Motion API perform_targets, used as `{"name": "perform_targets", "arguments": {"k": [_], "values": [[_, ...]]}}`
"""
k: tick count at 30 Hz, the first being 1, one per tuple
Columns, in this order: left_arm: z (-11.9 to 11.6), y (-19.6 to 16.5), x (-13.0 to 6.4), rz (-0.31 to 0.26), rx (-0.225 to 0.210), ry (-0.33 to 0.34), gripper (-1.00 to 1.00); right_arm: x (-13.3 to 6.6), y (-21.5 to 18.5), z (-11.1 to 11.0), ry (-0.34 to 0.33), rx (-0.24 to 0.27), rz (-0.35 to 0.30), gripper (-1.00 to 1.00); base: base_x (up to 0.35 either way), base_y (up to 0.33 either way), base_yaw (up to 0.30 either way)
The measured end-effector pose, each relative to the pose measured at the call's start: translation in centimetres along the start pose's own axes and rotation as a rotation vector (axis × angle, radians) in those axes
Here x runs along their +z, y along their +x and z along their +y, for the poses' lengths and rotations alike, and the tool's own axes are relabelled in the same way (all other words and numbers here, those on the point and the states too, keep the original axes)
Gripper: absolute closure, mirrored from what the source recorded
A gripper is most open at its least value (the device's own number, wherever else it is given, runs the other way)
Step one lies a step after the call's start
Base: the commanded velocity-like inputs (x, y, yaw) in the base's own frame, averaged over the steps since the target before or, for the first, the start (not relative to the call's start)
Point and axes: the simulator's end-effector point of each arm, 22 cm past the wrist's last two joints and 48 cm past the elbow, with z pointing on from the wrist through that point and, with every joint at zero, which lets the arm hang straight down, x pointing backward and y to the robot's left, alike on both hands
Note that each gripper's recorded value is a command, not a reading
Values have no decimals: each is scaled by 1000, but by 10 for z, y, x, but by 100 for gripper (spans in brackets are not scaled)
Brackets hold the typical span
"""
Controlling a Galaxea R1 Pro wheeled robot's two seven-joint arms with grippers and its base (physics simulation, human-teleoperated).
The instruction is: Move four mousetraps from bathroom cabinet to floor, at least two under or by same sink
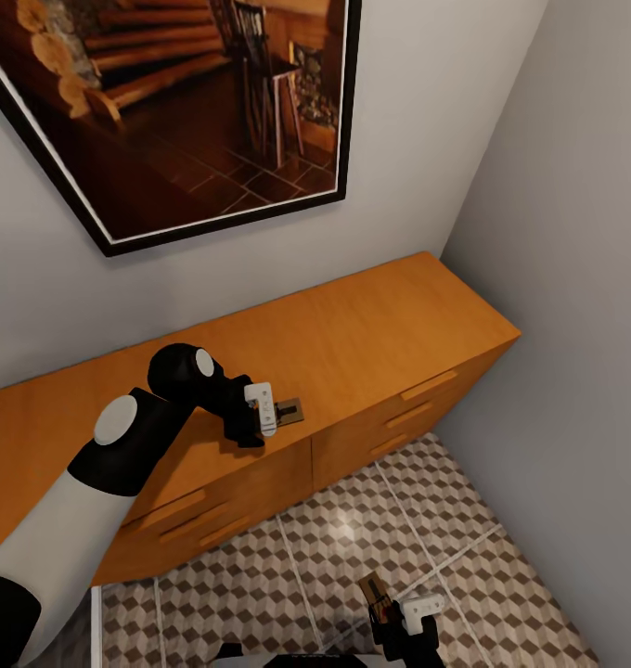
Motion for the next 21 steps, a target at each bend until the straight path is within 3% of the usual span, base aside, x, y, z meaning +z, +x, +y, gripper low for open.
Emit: {"name": "perform_targets", "arguments": {"k": [21], "values": [[0, 0, 0, 0, 0, 0, -100, 0, 0, 0, 0, 0, 0, 100, 0, 0, 0]]}}
